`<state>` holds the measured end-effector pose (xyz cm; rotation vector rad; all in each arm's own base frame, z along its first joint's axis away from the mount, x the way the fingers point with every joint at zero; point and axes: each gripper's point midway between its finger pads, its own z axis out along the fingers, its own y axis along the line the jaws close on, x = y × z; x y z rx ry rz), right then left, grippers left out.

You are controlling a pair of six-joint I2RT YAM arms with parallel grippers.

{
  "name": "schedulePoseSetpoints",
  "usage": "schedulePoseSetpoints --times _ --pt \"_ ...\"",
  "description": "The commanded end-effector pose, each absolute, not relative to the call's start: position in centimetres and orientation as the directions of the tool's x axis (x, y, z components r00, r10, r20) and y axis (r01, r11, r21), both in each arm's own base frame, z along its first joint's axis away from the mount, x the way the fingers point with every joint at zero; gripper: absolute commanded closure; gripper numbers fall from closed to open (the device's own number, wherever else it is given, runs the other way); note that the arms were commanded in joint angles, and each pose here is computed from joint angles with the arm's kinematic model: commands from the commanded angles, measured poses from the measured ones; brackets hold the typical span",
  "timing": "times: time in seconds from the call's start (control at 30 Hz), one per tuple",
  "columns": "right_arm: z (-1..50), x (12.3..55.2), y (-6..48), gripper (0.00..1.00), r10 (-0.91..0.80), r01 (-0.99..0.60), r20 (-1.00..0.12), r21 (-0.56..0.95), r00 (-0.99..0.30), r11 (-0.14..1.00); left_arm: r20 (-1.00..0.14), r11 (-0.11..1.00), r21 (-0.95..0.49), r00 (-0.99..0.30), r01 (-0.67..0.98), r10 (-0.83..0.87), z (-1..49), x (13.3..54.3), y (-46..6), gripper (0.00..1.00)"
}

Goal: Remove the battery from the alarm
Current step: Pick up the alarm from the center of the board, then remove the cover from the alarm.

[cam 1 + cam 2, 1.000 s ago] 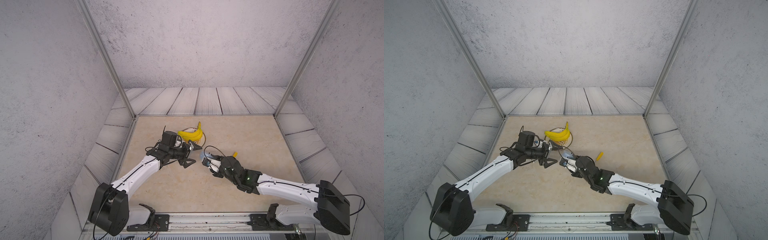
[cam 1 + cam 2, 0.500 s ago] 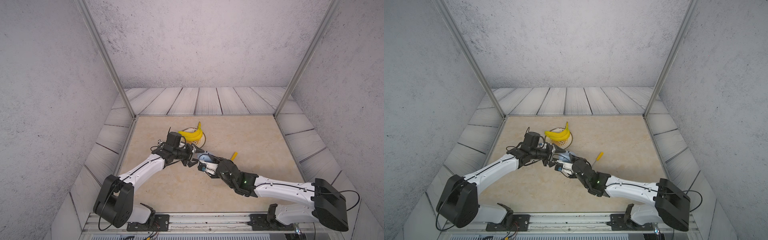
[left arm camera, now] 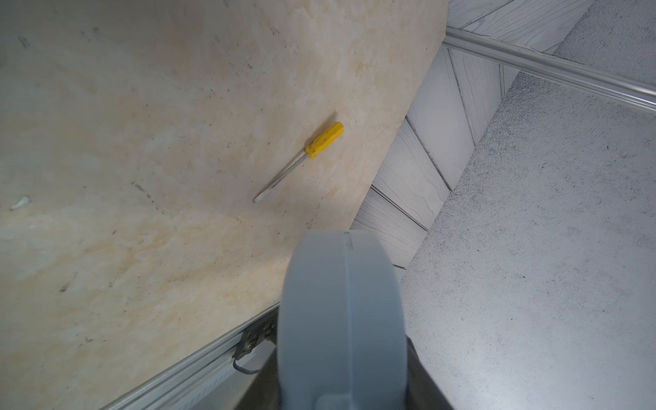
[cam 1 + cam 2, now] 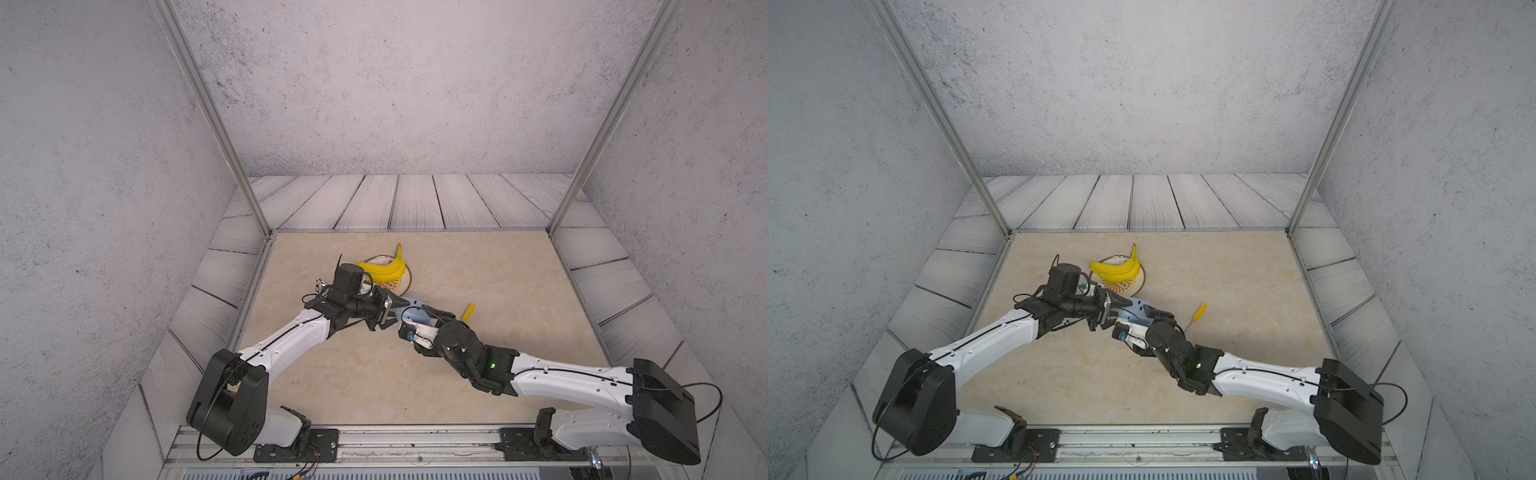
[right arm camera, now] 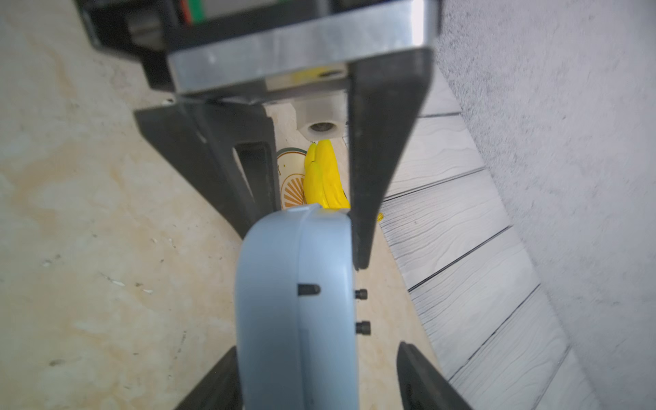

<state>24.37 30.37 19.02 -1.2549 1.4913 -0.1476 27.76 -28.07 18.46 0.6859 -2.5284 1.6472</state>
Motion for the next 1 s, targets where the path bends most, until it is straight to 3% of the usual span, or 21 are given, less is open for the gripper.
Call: schedulePoseSetpoints --times 0.0,0.13,0.27,0.47,0.77,0.97 --pt "19.6 23.2 30.1 0.15 -0.662 -0.68 -0.741 -0.543 0.113 0.492 0.114 0.331 -0.917 -0.941 -0.224 -0.319 19.5 28.9 -28.4 0.61" --pt "20.5 21.5 30.2 0.05 -0.538 -0.786 -0.843 -0.327 -0.009 0.525 -0.029 0.347 -0.933 -0.942 -0.094 -0.334 19.5 30.1 -28.2 0.62" --pt "22.1 21.4 29.4 0.02 -0.339 -0.814 -0.911 -0.005 -0.235 0.58 -0.154 0.372 -0.928 -0.94 0.031 -0.304 18.2 30.9 -28.5 0.63" --pt "22.7 23.9 26.2 0.0 0.011 -0.648 -0.823 0.455 -0.568 0.611 -0.213 0.389 -0.917 -0.933 0.088 -0.29 14.4 31.4 -28.6 0.68" --pt "19.4 26.4 20.9 0.0 0.314 -0.374 -0.61 0.736 -0.727 0.565 -0.193 0.375 -0.923 -0.951 0.093 -0.24 10.2 29.8 -28.7 0.69" --pt "16.5 26.6 19.9 0.0 0.385 -0.26 -0.503 0.806 -0.774 0.531 -0.175 0.394 -0.916 -0.959 0.076 -0.222 8.1 28.6 -28.3 0.69"
